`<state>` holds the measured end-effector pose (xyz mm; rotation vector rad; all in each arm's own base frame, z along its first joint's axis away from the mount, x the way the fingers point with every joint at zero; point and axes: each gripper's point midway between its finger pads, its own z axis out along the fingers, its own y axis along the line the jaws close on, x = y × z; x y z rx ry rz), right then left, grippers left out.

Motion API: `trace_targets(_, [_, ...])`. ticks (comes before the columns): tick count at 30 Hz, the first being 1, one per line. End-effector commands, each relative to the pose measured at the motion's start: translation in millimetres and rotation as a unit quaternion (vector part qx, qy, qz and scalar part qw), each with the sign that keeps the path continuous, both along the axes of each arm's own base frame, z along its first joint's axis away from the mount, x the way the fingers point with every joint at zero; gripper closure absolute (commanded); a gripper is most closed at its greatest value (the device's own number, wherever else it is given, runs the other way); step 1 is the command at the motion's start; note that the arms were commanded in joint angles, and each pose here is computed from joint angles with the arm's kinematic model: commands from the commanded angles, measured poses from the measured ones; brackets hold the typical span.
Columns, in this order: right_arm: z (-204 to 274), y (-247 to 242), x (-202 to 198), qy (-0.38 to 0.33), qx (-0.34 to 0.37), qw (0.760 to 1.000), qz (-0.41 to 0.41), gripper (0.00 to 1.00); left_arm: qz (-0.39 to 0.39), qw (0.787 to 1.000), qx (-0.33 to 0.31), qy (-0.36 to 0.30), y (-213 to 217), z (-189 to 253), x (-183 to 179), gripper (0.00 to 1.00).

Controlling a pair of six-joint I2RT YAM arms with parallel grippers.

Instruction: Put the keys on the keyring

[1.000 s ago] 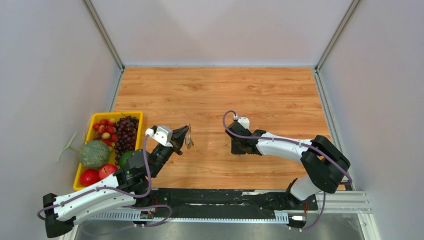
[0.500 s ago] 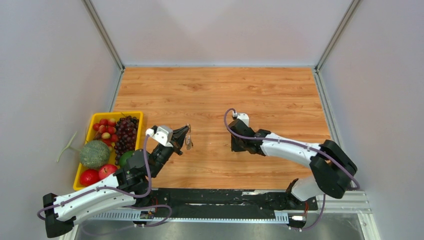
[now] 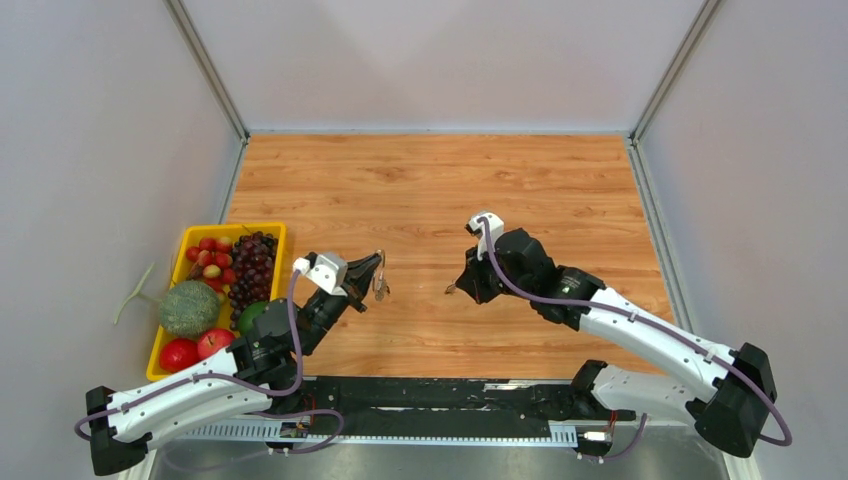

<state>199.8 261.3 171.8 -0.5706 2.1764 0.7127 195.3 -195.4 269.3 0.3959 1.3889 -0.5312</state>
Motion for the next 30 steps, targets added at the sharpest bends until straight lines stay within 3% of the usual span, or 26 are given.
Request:
trace_targets(1, [43,20,-23,-0.044,0.043,0.991,0.120,1.00,-0.032,0.999,-0.032,-0.019,-7,17,-8,1.00])
trace_targets(17, [113,50,-64,-0.039,0.189,0.955,0.225,1.00,-0.095,0.992,-0.055,-0.058,-16,28,-27,1.00])
trace_targets(30, [145,80,-65,0.029,0.306,0.926,0.218,1.00,-0.112,0.987,-0.061,-0.094,-16,31,-35,1.00])
